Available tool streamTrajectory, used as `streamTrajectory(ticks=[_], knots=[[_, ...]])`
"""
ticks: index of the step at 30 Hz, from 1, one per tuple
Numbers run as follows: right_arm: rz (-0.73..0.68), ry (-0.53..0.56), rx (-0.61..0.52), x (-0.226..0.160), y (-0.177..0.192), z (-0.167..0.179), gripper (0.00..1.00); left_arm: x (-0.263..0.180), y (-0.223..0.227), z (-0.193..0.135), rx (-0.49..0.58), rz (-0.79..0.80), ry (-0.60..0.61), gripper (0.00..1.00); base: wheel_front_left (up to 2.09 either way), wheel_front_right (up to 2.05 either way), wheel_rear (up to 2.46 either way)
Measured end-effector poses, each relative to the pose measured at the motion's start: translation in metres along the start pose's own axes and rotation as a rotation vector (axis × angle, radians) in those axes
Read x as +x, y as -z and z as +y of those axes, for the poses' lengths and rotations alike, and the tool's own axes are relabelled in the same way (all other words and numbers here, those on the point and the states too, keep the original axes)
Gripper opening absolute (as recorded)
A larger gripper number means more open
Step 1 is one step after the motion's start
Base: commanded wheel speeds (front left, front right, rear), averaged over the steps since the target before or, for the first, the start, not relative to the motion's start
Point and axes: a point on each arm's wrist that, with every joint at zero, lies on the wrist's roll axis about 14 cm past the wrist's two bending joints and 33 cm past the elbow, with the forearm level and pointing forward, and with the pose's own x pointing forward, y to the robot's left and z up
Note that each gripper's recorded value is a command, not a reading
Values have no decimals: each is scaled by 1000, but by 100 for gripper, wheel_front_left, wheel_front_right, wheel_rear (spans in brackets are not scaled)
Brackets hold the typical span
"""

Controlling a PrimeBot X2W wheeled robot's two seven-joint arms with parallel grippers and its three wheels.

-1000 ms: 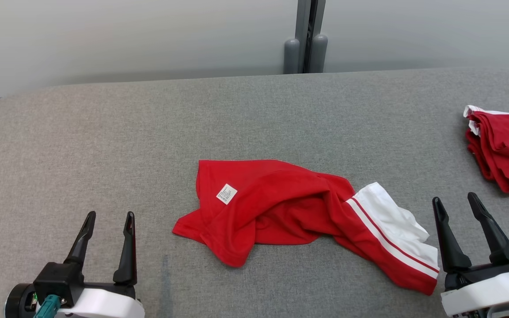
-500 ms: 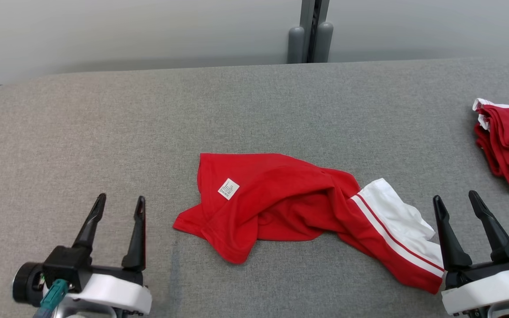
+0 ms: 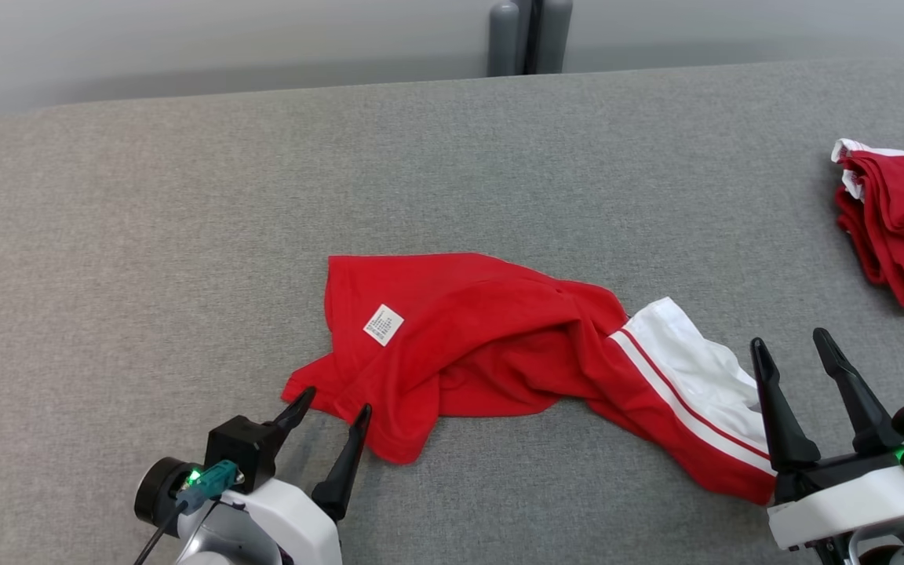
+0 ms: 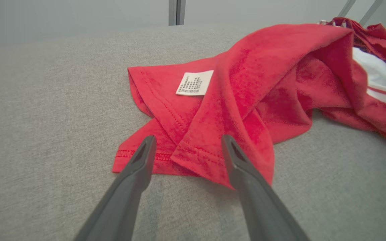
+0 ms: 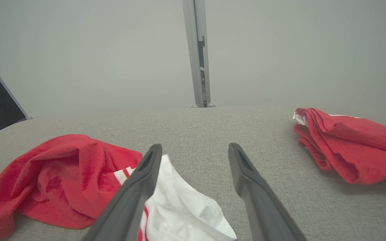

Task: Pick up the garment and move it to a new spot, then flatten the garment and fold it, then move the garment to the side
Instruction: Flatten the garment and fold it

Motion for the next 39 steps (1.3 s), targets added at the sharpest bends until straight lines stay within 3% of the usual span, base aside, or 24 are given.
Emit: streamTrajectory(ticks=[9, 10, 11, 13, 14, 28, 33, 39], knots=[[20, 33, 11, -4, 8, -8, 100, 12, 17, -1, 19, 85, 37, 100, 0, 0, 0], [20, 37, 13, -4, 9, -9, 100, 13, 19, -1, 18, 90, 43, 96, 0, 0, 0], [20, 43, 16, -4, 9, -10, 100, 14, 20, -2, 19, 97, 49, 74, 0, 0, 0], [25, 53, 18, -6, 11, -14, 100, 16, 21, -2, 27, 103, 54, 19, 0, 0, 0], [27, 59, 20, -7, 12, -15, 100, 17, 22, -2, 28, 106, 57, 0, 0, 0, 0], [212, 137, 59, -24, 67, -41, 100, 19, 24, 5, 31, 107, 47, 0, 0, 0, 0], [229, 125, 74, -12, 75, -40, 100, 21, 20, 8, 31, 94, 42, 0, 0, 0, 0], [377, 66, 85, -3, 110, -28, 100, 22, 20, 10, 25, 90, 38, 0, 0, 0, 0]])
